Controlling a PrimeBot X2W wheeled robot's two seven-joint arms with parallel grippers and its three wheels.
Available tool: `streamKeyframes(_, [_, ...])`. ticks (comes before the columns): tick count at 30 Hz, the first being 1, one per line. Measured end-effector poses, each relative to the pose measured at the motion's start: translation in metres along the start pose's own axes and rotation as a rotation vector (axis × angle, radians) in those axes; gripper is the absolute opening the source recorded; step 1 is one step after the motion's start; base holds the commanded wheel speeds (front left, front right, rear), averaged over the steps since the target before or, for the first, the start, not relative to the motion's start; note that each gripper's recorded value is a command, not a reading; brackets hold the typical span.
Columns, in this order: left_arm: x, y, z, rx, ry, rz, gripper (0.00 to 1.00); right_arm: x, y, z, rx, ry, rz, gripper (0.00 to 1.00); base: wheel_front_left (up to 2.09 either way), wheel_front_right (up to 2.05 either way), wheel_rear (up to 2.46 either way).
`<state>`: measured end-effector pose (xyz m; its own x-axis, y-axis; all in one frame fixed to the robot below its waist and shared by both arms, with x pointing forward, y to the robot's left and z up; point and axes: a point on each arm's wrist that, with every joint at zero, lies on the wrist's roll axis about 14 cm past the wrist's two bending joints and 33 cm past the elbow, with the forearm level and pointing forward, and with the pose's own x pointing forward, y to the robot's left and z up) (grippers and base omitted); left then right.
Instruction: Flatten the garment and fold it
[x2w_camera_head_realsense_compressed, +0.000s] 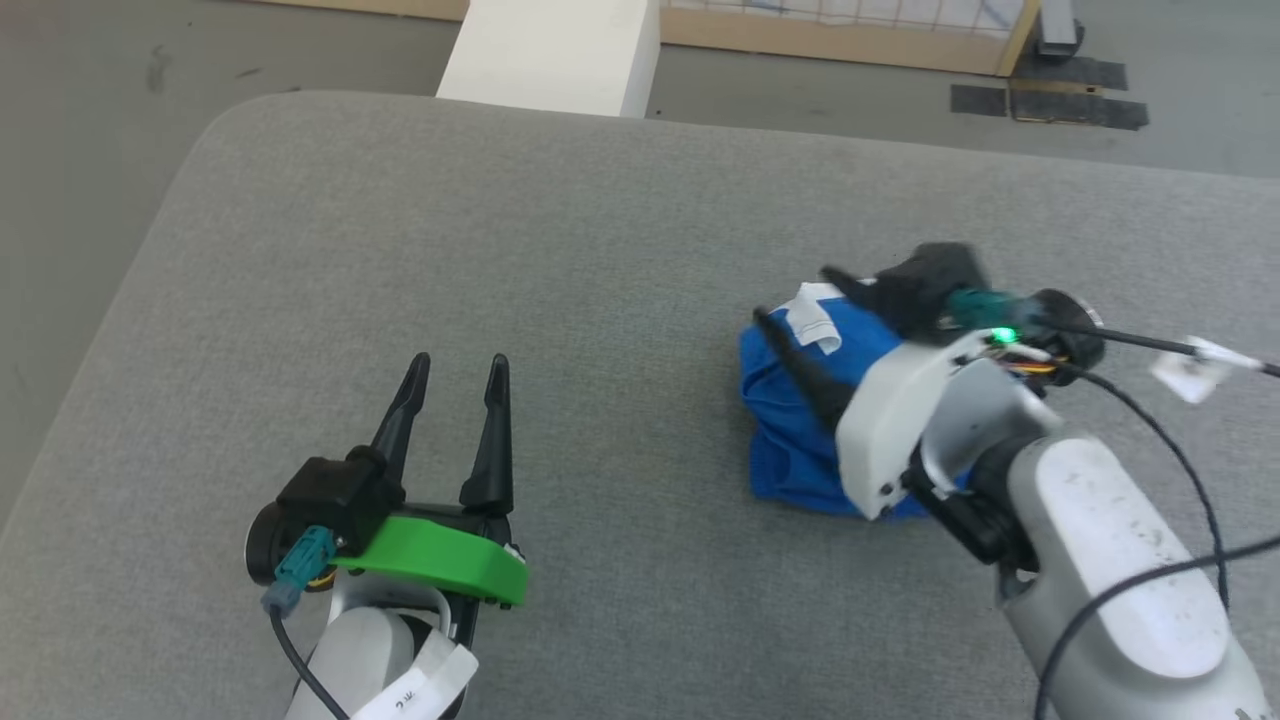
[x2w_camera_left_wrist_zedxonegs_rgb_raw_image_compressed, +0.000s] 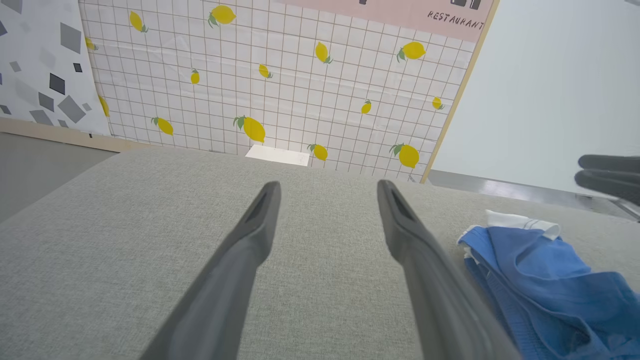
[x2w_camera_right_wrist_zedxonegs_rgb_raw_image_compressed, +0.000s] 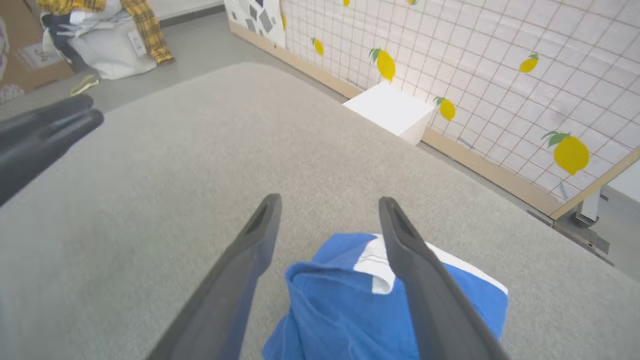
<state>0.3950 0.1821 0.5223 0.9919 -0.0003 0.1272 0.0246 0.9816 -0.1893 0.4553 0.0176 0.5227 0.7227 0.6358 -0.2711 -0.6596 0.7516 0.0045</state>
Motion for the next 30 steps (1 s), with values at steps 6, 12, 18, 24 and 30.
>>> streamKeyframes(6, [0.001,-0.006,0.003,-0.007,-0.012,-0.016,1.0,-0.032,-0.042,0.021,0.099,-0.173,-0.16,1.0,0.0,0.0,0.0])
streamKeyframes(12, [0.003,-0.013,0.006,-0.015,-0.025,-0.035,1.0,-0.067,-0.091,0.011,0.36,-0.254,-0.312,1.0,0.0,0.0,0.0])
streamKeyframes(18, [0.005,-0.015,0.009,-0.017,-0.033,-0.042,1.0,-0.083,-0.125,-0.048,0.759,-0.142,-0.371,1.0,0.0,0.0,0.0])
streamKeyframes(24, [0.003,-0.012,0.006,-0.014,-0.023,-0.034,1.0,-0.067,-0.122,-0.092,1.1,0.028,-0.283,1.0,0.0,0.0,0.0])
streamKeyframes(30, [0.0,-0.006,0.002,-0.008,-0.01,-0.015,1.0,-0.046,-0.104,-0.121,1.172,0.252,-0.223,1.0,0.0,0.0,0.0])
